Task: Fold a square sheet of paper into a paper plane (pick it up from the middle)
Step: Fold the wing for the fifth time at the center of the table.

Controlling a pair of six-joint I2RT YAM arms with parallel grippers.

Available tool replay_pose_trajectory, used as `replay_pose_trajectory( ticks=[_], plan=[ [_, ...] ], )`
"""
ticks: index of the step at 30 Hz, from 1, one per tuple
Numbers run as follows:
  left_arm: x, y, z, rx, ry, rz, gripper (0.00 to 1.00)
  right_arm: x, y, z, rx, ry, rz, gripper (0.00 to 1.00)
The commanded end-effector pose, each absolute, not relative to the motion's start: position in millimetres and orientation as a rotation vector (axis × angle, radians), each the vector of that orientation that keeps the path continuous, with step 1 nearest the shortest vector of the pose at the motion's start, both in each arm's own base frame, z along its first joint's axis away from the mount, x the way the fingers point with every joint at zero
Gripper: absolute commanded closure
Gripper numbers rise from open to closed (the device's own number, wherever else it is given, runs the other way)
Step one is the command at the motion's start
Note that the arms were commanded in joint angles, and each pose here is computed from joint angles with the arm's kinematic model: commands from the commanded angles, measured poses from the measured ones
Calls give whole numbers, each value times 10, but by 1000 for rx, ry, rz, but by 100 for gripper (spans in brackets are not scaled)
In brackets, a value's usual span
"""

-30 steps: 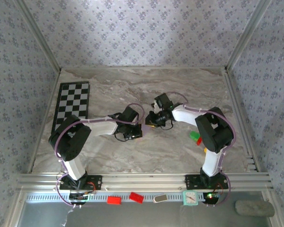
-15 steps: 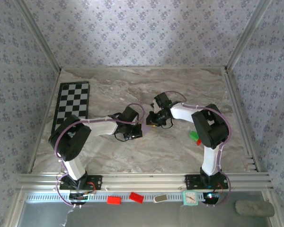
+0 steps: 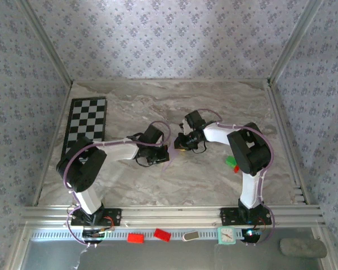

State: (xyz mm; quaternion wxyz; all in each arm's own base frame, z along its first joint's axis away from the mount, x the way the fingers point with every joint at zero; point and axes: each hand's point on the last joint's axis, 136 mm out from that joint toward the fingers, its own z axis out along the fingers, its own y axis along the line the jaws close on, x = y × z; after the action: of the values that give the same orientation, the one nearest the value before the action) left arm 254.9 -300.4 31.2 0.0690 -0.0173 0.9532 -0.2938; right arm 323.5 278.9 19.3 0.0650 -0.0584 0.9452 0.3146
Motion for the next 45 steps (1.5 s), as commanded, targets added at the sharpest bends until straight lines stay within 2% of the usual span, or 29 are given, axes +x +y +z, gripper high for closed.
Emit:
replay_pose_trajectory(
  ticks=[1,9,19,33,45],
  plan=[
    [2760,-3158,536,-80,2783,-997,97,3106,2618,-79,-140,2933,847,84],
    [2740,-3135,241,-144,2878,-895,100,3160,2686,71,-151,2884,900,85],
    [2552,-2877,3,-180,2979,-658,100,3203,2824,565,-240,2759,966,85],
    [2519,-2828,-58,-187,3003,-622,100,3065,2791,129,-150,2859,947,87],
    [2247,-2551,-287,-217,3106,-514,100,3720,2134,-24,139,2816,861,88]
  ],
)
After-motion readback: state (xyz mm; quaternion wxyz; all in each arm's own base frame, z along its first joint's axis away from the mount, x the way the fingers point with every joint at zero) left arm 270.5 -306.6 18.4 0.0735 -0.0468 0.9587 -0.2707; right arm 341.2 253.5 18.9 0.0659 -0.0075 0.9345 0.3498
